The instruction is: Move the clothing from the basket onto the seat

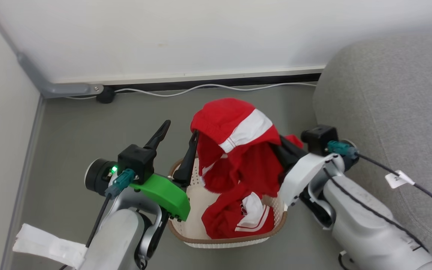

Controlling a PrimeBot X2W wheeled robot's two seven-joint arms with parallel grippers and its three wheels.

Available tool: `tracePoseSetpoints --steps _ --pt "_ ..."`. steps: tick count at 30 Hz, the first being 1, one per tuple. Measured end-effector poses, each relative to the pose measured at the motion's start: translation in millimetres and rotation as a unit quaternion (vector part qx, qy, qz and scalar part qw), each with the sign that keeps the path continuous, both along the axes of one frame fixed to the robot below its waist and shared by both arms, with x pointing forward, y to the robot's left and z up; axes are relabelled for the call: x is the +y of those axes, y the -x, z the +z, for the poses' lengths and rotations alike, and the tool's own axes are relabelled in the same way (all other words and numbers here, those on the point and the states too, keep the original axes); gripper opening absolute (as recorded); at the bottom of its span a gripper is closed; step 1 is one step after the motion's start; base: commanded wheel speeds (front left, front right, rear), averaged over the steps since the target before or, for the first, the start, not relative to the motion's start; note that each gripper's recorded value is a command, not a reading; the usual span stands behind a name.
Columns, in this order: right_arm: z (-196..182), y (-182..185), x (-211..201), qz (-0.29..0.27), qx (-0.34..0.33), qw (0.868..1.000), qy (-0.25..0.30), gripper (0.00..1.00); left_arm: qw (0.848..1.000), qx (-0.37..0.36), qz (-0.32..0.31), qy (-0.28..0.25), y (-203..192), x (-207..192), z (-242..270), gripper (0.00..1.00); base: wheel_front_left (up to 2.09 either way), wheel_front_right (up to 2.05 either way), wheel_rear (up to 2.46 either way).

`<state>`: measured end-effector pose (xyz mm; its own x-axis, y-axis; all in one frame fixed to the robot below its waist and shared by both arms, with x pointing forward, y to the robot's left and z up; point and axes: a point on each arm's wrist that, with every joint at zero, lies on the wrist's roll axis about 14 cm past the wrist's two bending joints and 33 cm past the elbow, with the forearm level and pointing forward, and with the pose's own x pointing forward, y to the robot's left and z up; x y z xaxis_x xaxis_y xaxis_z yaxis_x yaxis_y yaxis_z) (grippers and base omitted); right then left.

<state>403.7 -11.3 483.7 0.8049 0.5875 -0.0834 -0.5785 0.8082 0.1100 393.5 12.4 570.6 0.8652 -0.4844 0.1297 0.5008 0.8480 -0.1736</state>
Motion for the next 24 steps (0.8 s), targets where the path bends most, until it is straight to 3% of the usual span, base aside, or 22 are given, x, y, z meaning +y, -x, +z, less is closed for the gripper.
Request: tracePoseSetpoints --steps 11,24 --pt "40 -16 -92 -0.116 -0.059 0.991 -0.007 0.0 0.999 -0.002 -0.044 0.013 14 -29 -8 1.0 0.0 0.0 0.0" --pt "42 21 -200 -0.25 -0.07 0.966 0.018 0.0 0.991 0.017 -0.131 0.018 51 -77 -26 1.0 0.0 0.0 0.0"
